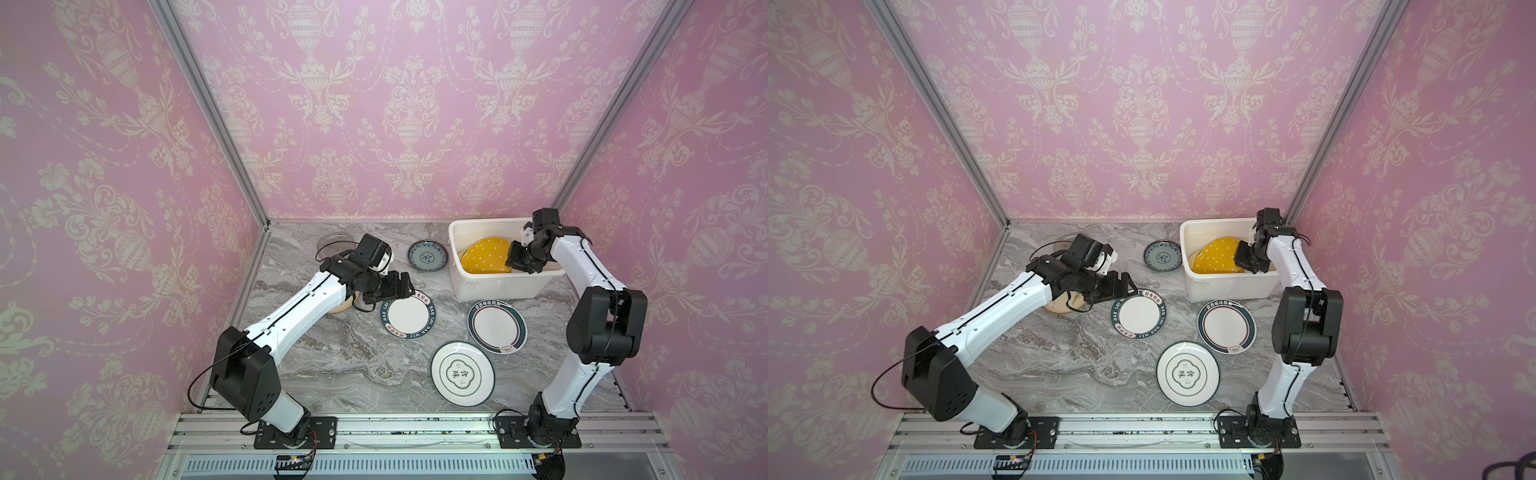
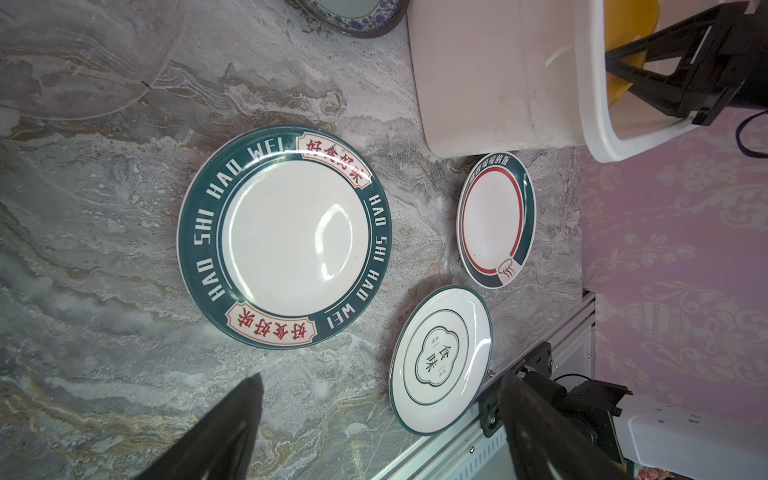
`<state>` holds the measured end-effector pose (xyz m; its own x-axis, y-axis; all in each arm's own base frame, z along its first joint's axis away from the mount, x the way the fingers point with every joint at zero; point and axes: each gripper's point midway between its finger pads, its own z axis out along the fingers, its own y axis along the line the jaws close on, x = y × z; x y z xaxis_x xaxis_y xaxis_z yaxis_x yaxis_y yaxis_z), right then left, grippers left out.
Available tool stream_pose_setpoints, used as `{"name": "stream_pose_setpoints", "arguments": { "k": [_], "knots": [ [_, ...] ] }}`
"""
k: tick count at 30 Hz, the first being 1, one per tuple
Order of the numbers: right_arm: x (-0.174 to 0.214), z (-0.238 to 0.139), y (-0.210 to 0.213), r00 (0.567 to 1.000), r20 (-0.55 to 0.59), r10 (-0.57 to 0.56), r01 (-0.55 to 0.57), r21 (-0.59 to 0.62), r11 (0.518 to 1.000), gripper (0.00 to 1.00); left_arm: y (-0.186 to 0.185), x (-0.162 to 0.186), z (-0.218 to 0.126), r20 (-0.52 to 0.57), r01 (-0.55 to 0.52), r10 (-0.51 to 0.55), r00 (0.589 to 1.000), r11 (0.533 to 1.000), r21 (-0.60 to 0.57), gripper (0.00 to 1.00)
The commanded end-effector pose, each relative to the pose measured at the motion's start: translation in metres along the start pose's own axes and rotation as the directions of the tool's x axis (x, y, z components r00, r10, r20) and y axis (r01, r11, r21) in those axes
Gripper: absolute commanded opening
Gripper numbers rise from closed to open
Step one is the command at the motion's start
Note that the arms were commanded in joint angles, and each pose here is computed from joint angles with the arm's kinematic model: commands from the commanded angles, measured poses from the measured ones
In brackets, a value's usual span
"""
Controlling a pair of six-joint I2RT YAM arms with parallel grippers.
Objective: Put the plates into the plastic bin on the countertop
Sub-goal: 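Lower the yellow polka-dot dish into the white bin and open the right gripper, then withdraw the right gripper from the bin toward the HAO SHI HAO WEI plate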
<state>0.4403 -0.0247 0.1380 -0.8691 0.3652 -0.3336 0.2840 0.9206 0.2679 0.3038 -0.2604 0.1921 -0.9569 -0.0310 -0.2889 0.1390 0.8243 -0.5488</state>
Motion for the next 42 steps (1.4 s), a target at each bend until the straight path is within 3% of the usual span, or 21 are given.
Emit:
{"name": "stream_pose_setpoints", "arguments": {
  "k": [1,6,12,20,26,35,42],
  "knots": [
    [0.007,0.042,-0.001,0.998,-0.059,-0.025,0.023,-0.029,0.999,0.17,0.000,-0.003,0.004,0.003,-0.034,0.034,0.999,0.999,-0.017,0.91],
    [0.009,0.049,-0.002,0.997,-0.071,-0.030,0.029,-0.014,0.999,0.23,0.000,-0.005,0.006,0.005,-0.035,0.035,0.999,0.999,-0.017,0.91],
    [0.014,0.057,-0.006,0.996,-0.088,-0.032,0.033,0.008,0.999,0.37,0.001,-0.005,0.009,-0.002,-0.036,0.036,0.999,0.999,-0.016,0.91],
    [0.016,0.063,-0.006,0.994,-0.103,-0.040,0.041,0.011,0.999,0.44,0.001,-0.006,0.015,-0.004,-0.030,0.030,1.000,0.999,-0.014,0.91],
    [0.009,0.048,0.004,0.996,-0.072,-0.047,0.046,-0.017,0.999,0.52,0.001,-0.009,0.012,0.010,-0.032,0.032,0.999,0.999,-0.018,0.91],
    [-0.014,-0.047,0.047,0.993,0.111,-0.037,0.054,-0.152,0.987,0.65,-0.008,-0.019,-0.012,0.090,-0.041,0.042,0.995,0.999,-0.012,0.92],
    [0.023,-0.133,0.075,0.976,0.215,-0.019,0.080,-0.277,0.958,0.70,-0.019,-0.013,-0.048,0.158,-0.041,0.036,0.987,0.999,0.023,0.93]
  ]
}}
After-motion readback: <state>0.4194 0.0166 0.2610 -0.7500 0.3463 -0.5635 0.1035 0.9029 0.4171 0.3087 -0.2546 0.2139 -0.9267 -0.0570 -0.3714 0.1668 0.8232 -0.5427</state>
